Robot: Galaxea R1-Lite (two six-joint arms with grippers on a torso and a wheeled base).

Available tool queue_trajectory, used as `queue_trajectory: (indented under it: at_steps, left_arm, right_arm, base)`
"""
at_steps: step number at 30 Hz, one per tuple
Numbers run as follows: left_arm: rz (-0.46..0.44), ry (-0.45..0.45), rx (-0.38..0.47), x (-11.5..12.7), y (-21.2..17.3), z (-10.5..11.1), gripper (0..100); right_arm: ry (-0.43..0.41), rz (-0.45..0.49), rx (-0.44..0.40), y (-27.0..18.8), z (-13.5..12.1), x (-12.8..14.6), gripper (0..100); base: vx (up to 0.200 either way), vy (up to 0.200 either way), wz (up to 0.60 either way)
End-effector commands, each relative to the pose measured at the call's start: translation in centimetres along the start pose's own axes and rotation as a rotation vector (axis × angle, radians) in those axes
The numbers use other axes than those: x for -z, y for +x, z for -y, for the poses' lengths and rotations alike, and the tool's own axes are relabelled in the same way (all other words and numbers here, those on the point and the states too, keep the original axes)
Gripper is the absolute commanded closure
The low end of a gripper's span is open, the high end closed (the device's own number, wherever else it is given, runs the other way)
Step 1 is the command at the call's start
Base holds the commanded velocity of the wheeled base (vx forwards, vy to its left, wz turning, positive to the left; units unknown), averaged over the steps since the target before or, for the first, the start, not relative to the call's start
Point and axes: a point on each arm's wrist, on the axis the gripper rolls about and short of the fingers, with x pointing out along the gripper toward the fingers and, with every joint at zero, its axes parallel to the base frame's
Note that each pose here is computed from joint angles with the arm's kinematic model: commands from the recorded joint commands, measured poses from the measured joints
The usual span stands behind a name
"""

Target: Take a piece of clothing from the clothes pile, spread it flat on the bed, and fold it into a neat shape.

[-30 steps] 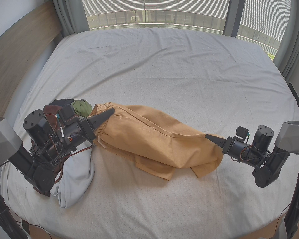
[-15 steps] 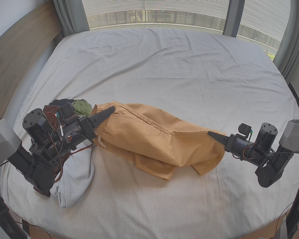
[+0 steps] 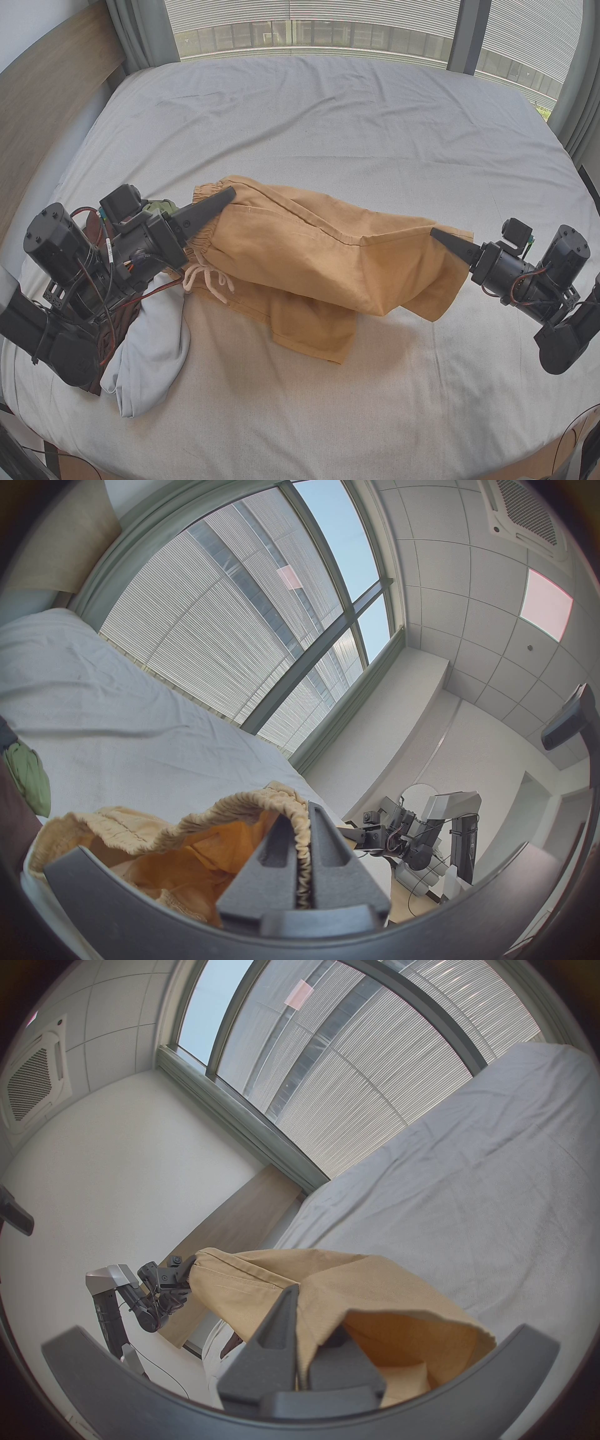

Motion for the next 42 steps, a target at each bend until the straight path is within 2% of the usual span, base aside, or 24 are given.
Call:
queue_trajectory:
  at_steps: [1,9,15,26,42]
  left_arm:
    - [0.033,0.025,0.023,-1.2,-0.2,1.0,100]
    - [0.055,0.033,0.044,-2.0,-0.2,1.8,100]
    - [0.075,0.047,0.042,-2.6,-0.3,2.0,100]
    - [0.139,0.093,0.0,-4.5,-0.5,0.9,100]
    - [0.146,0.106,-0.049,-4.9,-1.3,-0.2,100]
  right_arm:
    - [-0.038,0.046,-0.035,-0.5,-1.7,-1.5,100]
    - [-0.067,0.082,-0.056,-1.0,-2.8,-2.6,100]
    - [-0.073,0.093,-0.051,-1.1,-2.7,-2.9,100]
    - [-0.135,0.167,-0.028,-1.4,-2.4,-4.9,100]
    - [-0.176,0.231,0.039,-2.6,-0.9,-7.0,100]
  base:
    - [0.0,0.0,0.0]
    - [0.0,0.0,0.0]
    - [0.0,0.0,0.0]
    - [0.0,0.0,0.0]
    - [0.0,0.0,0.0]
